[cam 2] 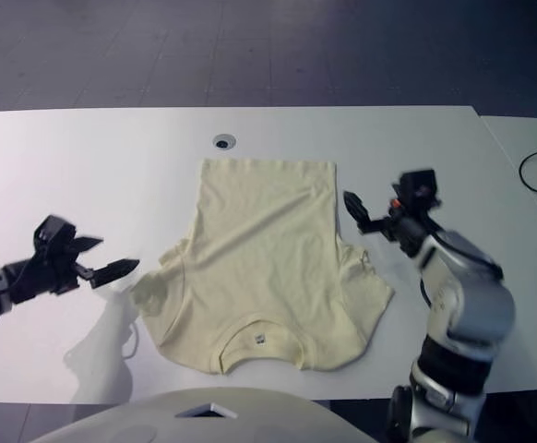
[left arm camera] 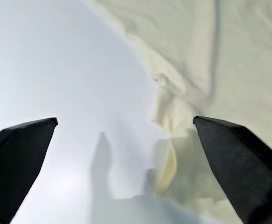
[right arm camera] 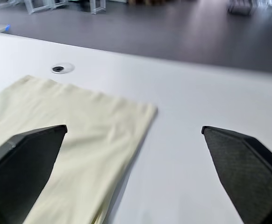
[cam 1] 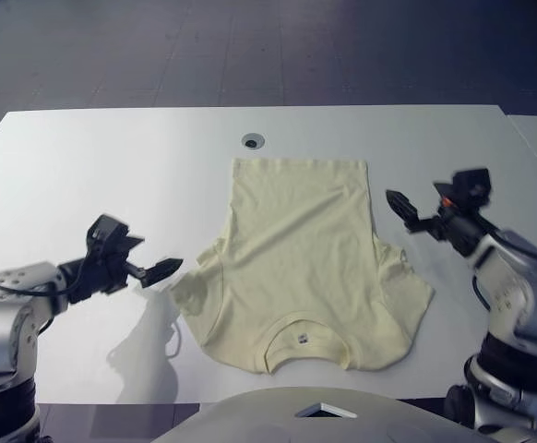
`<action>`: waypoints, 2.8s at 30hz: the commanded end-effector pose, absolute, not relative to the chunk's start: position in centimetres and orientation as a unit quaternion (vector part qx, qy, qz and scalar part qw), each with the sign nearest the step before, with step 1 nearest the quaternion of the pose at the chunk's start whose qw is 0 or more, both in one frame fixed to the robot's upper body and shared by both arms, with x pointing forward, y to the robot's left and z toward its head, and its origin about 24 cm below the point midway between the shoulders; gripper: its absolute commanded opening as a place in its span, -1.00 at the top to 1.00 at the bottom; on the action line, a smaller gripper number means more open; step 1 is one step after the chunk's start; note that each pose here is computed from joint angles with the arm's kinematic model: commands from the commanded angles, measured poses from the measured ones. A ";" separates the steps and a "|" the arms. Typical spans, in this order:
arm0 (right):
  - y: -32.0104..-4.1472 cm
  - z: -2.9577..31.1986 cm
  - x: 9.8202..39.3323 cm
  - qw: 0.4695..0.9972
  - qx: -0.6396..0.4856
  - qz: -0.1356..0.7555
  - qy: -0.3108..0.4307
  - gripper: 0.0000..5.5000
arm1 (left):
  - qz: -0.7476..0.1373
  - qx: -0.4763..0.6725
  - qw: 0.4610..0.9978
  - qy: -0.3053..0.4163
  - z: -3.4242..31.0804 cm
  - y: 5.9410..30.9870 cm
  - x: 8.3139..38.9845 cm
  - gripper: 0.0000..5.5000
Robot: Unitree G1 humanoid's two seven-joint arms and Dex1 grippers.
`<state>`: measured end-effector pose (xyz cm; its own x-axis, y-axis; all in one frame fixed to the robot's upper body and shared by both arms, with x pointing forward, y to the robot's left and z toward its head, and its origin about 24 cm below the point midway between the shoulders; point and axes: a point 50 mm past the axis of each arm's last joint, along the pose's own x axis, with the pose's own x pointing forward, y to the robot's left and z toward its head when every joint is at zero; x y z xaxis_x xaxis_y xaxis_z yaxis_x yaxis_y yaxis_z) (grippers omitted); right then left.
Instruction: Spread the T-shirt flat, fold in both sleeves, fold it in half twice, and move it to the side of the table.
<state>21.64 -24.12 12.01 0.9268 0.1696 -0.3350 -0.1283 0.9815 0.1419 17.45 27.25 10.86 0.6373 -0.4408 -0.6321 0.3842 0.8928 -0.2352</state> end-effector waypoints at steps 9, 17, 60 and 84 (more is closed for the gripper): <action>-26.9 11.9 16.6 0.946 0.232 -0.106 0.199 -0.95 | -0.193 -0.259 0.838 0.440 7.0 27.1 13.9 -0.96; -26.8 12.5 18.1 0.950 0.226 -0.086 0.198 -0.96 | -0.205 -0.255 0.829 0.454 5.7 25.4 13.0 -0.45; -22.2 14.2 19.9 0.955 0.260 -0.042 0.137 -0.96 | -0.117 -0.204 0.897 0.373 9.4 30.1 20.5 0.99; -20.6 11.9 15.9 0.938 0.306 -0.124 0.105 -0.96 | -0.256 0.021 0.849 0.461 16.3 27.5 23.2 0.99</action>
